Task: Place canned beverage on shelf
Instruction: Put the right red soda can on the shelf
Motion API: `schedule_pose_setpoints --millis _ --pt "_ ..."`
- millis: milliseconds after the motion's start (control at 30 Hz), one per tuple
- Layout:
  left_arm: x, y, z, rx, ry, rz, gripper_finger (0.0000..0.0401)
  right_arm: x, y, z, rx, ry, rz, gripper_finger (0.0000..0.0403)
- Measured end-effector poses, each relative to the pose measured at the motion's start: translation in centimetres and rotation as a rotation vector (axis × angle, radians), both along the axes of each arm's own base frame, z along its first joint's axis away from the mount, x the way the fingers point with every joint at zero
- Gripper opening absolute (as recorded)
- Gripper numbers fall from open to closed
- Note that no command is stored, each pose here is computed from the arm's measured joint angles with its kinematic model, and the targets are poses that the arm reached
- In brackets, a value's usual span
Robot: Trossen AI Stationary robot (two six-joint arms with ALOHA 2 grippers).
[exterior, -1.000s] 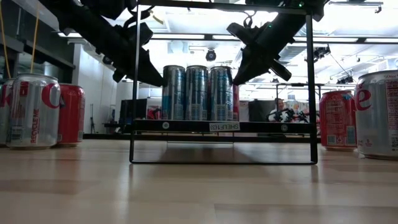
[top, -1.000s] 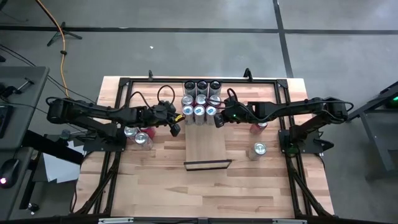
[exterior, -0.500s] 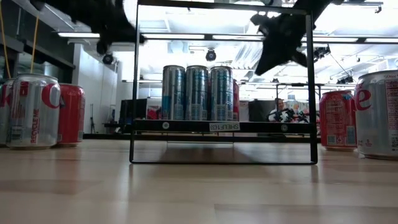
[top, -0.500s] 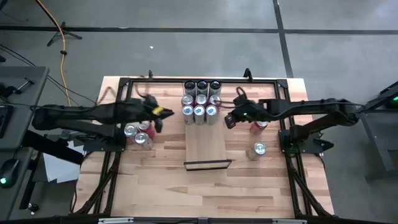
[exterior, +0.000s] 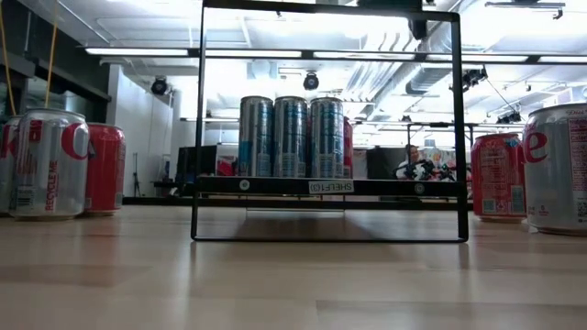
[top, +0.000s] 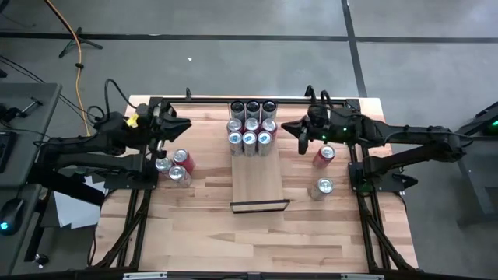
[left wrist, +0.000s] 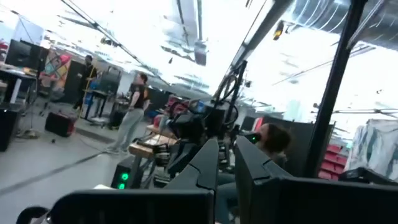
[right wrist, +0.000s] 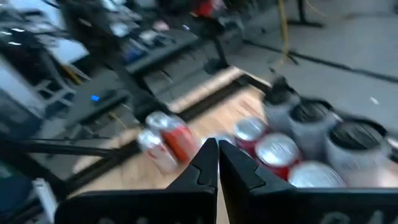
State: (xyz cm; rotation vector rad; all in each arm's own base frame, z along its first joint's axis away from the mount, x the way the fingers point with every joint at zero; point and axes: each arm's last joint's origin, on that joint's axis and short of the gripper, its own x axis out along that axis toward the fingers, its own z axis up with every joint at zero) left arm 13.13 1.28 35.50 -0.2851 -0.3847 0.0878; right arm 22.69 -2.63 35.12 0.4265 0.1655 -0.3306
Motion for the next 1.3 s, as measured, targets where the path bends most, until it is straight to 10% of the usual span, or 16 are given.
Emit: schedule_pose_setpoints --millis 1300 --pt "2.0 0.2 -1.0 0.014 0.089 0.016 0.0003 0.2 0.1 0.7 -0.082 -0.048 0.046 0.0000"
